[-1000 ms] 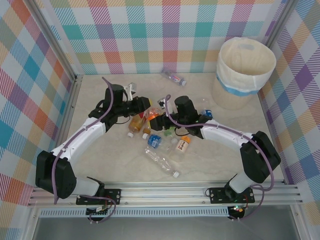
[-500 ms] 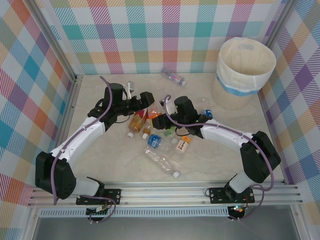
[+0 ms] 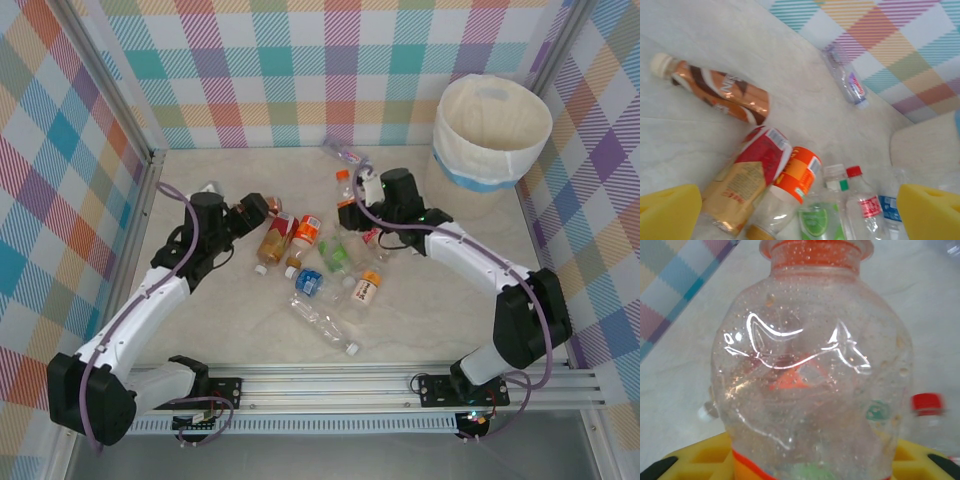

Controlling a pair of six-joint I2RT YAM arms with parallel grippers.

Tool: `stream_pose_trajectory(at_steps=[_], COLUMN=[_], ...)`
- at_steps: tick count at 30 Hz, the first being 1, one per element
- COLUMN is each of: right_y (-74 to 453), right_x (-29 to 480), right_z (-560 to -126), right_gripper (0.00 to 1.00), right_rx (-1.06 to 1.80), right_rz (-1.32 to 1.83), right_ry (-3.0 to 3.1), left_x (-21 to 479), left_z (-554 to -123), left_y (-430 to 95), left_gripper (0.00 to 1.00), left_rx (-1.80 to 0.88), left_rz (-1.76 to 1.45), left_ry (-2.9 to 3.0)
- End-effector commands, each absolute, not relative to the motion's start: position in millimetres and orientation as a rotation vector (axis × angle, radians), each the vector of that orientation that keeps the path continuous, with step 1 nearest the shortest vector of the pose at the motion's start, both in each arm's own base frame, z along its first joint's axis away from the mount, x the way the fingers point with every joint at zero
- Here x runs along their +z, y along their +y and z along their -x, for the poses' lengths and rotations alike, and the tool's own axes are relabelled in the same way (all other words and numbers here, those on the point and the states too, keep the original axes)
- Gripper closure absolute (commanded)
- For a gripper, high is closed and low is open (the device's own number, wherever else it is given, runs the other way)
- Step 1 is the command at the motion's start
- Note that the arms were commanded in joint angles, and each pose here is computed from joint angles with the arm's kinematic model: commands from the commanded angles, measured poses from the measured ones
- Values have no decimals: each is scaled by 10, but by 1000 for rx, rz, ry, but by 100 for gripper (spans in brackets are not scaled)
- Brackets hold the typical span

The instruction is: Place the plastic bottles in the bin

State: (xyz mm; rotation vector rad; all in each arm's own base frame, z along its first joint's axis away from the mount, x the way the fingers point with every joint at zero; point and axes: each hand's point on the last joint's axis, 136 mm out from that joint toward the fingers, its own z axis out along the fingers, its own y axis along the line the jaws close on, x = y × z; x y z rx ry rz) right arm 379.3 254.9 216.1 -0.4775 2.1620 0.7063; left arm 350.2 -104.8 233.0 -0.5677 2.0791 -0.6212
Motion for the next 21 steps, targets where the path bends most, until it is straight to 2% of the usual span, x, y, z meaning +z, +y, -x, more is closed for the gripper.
stream_pose_trajectory(at_steps=[1,7,12,21], right_y=[2207,1634,1168,249], right_x=[2713,3328,3785,4072], right_z=[-4091,-4512,-4840,-5378], right_gripper=[61,62,61,60], right_rx=[571,495,364,115], right_rz=[422,288,193,-73], right_ry=[2041,1927,1852,1837], left_x=[2199,2008,2115,2139], left_z=[-3411,-3296,-3264,-3274], left_y=[-776,-606,-674,-790], left_gripper=[0,0,0,0], left_rx=[-578,-621,-665,-750], left_rz=[735,856,743,702], left_ry=[2033,1997,2002,1996])
